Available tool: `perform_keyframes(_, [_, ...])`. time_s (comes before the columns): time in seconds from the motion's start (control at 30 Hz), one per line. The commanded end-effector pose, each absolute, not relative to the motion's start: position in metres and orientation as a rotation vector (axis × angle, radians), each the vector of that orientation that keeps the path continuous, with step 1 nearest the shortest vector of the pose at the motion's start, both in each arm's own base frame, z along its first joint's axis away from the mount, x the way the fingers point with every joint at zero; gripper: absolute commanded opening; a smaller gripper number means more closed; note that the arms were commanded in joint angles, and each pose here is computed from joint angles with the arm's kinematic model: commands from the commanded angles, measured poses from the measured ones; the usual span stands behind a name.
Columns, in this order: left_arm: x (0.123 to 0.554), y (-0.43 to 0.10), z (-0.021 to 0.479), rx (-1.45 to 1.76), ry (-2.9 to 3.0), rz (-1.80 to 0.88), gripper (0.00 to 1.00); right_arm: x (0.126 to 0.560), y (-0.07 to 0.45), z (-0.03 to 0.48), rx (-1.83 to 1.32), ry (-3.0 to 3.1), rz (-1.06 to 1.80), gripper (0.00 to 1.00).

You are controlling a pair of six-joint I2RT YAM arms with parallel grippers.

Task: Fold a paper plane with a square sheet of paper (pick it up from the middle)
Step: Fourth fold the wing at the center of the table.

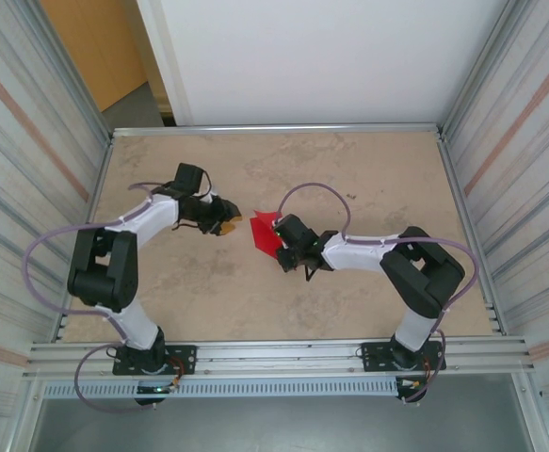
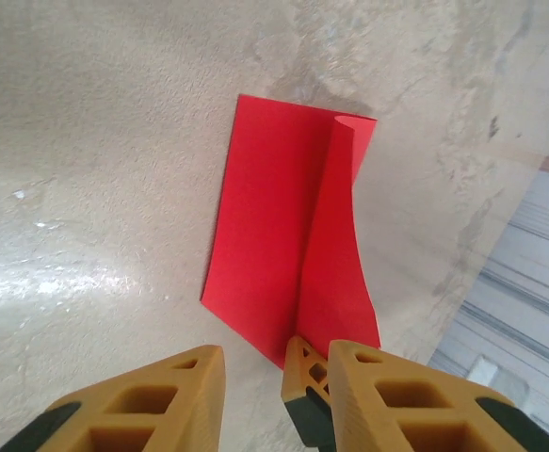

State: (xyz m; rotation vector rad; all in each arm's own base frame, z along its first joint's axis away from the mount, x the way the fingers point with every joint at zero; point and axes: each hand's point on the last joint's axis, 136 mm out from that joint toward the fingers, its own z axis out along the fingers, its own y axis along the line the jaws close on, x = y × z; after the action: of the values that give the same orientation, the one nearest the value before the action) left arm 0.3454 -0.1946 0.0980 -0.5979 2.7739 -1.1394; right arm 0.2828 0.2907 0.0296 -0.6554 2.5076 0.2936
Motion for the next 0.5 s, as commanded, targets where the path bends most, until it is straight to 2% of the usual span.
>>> perform_keyframes(0.0, [0.338,-0.197,0.104,-0.549,2.716,-1.193,0.36,0.275,0.306,0.035,-0.716,2.520,0.465,0.13])
perform_keyframes(0.3, [0.327,-0.216,0.088,-0.532,2.671,-1.325,0.35,0.280,0.316,0.029,-0.704,2.593,0.652,0.14])
perform_keyframes(0.47, [0.322,-0.228,0.075,-0.505,2.691,-1.348,0.30,0.281,0.312,0.021,-0.677,2.648,0.719,0.14])
